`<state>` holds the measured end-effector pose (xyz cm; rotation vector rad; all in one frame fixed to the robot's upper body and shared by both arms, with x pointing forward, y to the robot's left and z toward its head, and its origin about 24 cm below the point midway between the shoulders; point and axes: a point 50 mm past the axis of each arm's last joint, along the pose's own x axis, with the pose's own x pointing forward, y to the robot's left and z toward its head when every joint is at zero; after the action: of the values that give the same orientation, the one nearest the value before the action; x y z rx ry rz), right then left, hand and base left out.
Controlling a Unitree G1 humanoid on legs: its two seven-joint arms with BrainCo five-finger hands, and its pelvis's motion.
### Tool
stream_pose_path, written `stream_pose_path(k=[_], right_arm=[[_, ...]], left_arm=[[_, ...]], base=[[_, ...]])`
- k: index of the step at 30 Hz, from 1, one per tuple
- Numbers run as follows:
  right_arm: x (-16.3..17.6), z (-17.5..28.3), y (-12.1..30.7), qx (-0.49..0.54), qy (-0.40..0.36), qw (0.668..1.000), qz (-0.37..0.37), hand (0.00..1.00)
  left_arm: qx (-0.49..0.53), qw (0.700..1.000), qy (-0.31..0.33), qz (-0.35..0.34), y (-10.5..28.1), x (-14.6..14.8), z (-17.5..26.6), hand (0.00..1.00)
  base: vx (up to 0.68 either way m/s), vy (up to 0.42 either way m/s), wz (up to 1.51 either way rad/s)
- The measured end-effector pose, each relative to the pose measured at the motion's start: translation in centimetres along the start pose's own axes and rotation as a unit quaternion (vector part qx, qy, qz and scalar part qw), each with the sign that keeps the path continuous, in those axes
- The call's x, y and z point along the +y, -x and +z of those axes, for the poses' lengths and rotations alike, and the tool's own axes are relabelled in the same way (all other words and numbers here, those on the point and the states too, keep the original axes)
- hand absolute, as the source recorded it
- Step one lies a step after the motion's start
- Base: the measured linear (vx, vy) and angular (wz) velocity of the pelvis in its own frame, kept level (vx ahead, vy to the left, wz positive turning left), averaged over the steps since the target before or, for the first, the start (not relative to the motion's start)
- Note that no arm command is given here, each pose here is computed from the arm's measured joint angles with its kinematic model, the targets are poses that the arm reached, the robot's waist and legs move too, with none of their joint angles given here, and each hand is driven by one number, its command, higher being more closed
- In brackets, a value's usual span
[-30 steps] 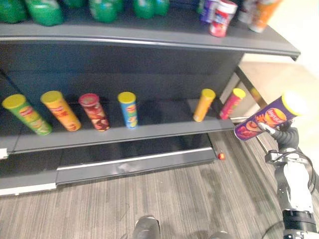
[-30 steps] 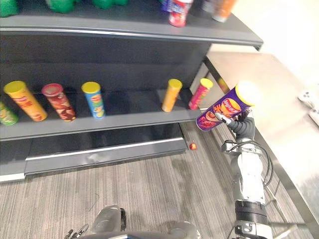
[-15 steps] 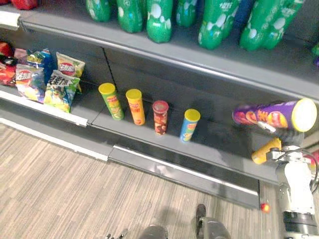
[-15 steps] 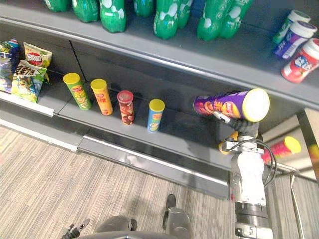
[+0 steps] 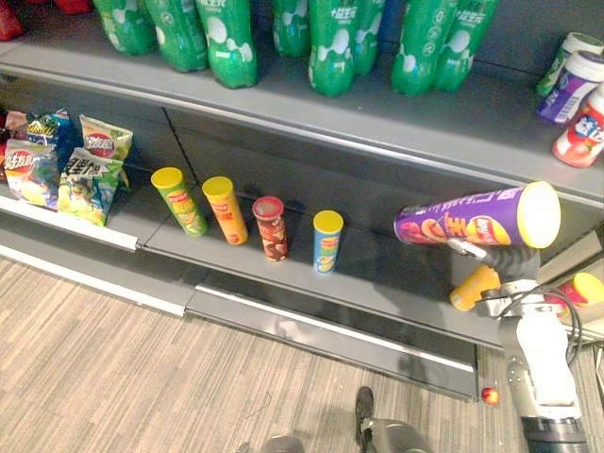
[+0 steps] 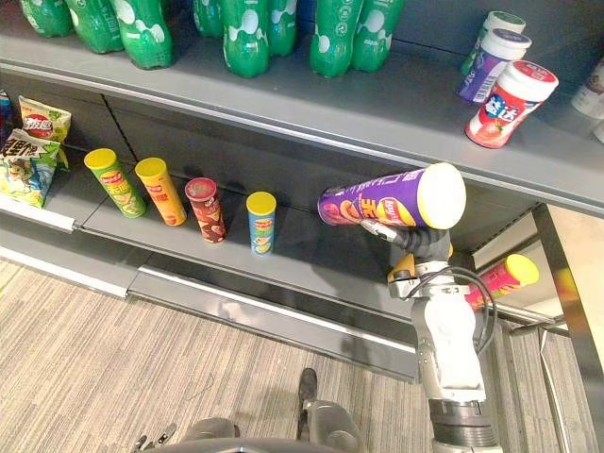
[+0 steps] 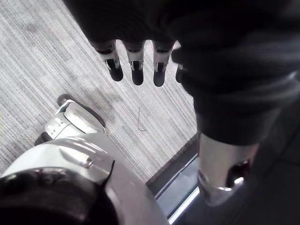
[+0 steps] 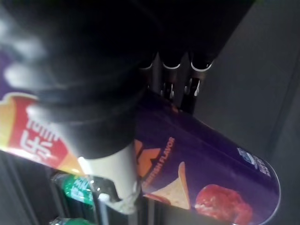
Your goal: Put the gum and the chips on the shelf.
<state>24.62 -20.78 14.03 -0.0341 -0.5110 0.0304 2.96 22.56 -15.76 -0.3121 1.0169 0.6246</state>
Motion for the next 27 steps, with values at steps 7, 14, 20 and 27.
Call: stream_pose_path(k=[7, 14, 20, 27], right_arm=[[1.1, -0.3, 0.1, 0.007, -0.011, 1.000, 0.027, 1.00], [2.1, -0.5, -0.1, 0.010, -0.021, 0.999, 0.037, 1.00], [4.1, -1.0, 0.3, 0.025, -0.043, 0.995, 0.088, 1.00], [6.5, -0.4, 1.1, 0.024, -0.059, 0.985, 0.161, 1.00]], left_arm=[[-0.019, 1.000, -0.013, -0.006, -0.1, 0.0, 0.7, 0.00], [-0.034, 0.999, -0.027, -0.023, -0.6, -1.0, 1.9, 0.00], [-0.033, 0.998, -0.035, -0.026, -0.6, -1.1, 1.9, 0.00], [-0.031, 0.998, -0.043, -0.029, -0.6, -1.1, 1.9, 0.00]], base=[[0.02, 0.004, -0.02], [0.05, 0.045, -0.05], [0.03, 0.028, -0.10], [0.00, 0.000, 0.00]])
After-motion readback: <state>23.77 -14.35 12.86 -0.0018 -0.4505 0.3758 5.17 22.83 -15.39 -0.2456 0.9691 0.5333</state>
